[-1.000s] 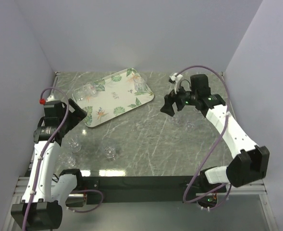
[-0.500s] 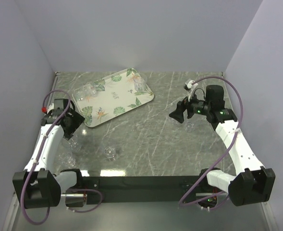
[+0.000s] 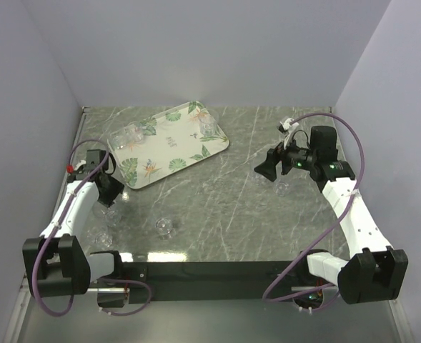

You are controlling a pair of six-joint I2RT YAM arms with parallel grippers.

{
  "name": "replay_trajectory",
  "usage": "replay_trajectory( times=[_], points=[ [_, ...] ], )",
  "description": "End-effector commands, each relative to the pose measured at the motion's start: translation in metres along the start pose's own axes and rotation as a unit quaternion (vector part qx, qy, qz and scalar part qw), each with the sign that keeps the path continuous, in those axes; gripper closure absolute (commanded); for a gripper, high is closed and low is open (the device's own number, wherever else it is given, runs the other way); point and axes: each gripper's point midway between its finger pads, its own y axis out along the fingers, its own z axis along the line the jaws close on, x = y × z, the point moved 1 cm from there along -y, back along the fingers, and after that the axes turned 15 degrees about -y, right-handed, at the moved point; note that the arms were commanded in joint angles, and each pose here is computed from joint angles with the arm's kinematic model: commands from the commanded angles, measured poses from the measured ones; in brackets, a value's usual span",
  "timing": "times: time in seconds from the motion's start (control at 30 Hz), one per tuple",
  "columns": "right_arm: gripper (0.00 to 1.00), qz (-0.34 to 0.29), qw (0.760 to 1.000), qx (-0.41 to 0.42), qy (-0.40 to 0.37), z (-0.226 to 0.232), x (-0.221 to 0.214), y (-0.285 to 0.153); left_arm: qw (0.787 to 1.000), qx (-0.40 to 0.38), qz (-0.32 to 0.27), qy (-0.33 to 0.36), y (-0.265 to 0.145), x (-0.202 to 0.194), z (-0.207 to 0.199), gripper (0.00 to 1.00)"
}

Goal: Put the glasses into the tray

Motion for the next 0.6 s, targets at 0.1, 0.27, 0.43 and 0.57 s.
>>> replay_trajectory(
  times=[0.1, 0.27, 0.43, 0.57],
  points=[
    [0.06, -0.017, 1.000, -0.004, -0.005, -0.007, 0.009, -0.004, 1.000, 0.000, -0.007, 0.004, 0.009, 0.002, 0.000, 0.80],
    [0.06, -0.021, 1.000, -0.005, -0.001, -0.009, 0.010, -0.007, 1.000, -0.004, -0.013, 0.015, 0.005, 0.006, -0.003, 1.00],
    [0.06, -0.024, 1.000, -0.007, 0.001, -0.010, 0.010, -0.009, 0.998, -0.040, -0.040, 0.033, -0.012, 0.022, -0.021, 1.00],
    [0.06, -0.025, 1.000, -0.007, 0.003, -0.011, 0.010, -0.009, 0.992, -0.087, -0.037, 0.078, -0.024, 0.029, -0.049, 1.00]
  ],
)
